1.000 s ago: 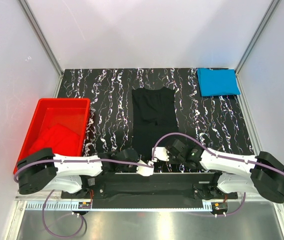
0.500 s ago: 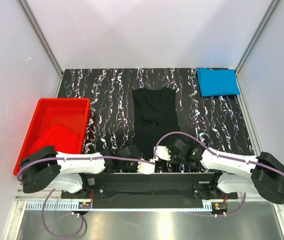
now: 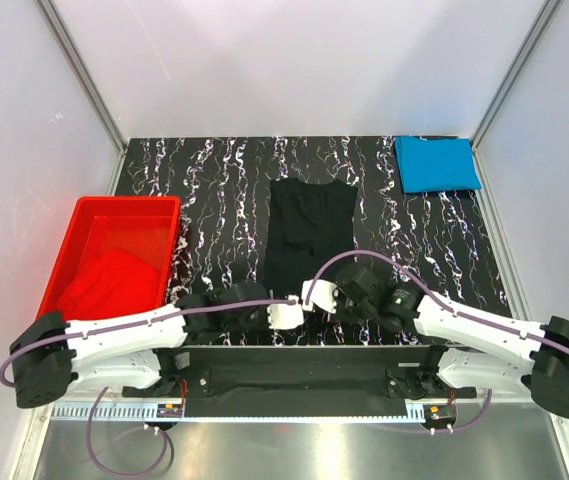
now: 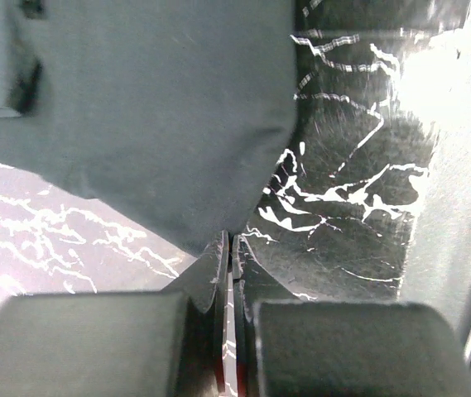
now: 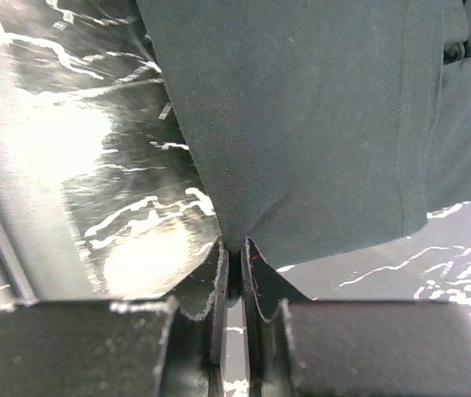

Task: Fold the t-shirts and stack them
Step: Fold the tshirt

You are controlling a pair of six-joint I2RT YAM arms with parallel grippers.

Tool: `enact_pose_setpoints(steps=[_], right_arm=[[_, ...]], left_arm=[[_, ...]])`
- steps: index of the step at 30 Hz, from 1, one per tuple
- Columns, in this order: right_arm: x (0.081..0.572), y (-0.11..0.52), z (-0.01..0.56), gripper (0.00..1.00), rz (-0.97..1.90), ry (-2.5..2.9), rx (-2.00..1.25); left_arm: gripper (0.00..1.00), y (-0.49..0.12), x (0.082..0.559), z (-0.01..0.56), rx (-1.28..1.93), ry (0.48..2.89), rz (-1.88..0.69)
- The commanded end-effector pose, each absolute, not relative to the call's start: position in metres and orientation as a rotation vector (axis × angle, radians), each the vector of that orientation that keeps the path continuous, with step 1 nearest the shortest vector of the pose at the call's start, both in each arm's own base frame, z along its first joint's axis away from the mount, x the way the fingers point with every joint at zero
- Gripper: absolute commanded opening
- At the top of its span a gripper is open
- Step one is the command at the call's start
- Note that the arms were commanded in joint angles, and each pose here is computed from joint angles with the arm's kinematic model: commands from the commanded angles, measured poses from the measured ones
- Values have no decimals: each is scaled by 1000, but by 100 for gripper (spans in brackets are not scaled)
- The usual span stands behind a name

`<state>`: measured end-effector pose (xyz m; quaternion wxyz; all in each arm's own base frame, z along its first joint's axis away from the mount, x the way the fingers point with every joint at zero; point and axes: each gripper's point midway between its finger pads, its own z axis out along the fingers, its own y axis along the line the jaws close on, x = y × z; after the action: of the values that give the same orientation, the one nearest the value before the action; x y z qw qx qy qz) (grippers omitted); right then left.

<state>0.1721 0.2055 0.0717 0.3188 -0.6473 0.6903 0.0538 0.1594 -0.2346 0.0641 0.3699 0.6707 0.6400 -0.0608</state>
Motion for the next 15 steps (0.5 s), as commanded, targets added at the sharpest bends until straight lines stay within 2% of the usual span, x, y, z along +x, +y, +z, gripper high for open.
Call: enact_pose_setpoints(steps=[1,4,15], right_arm=[[155,218,95,0,294,1841,-1664],[143,215,94,0,349,1873,-1679],[143,206,111,0,319,1927,-1635]], left_arm=[[0,-245,154,96,1619,1647,-262],[0,-240,151,103,1604,1658,-273],[0,-232,135,122,1560,1728,-368]])
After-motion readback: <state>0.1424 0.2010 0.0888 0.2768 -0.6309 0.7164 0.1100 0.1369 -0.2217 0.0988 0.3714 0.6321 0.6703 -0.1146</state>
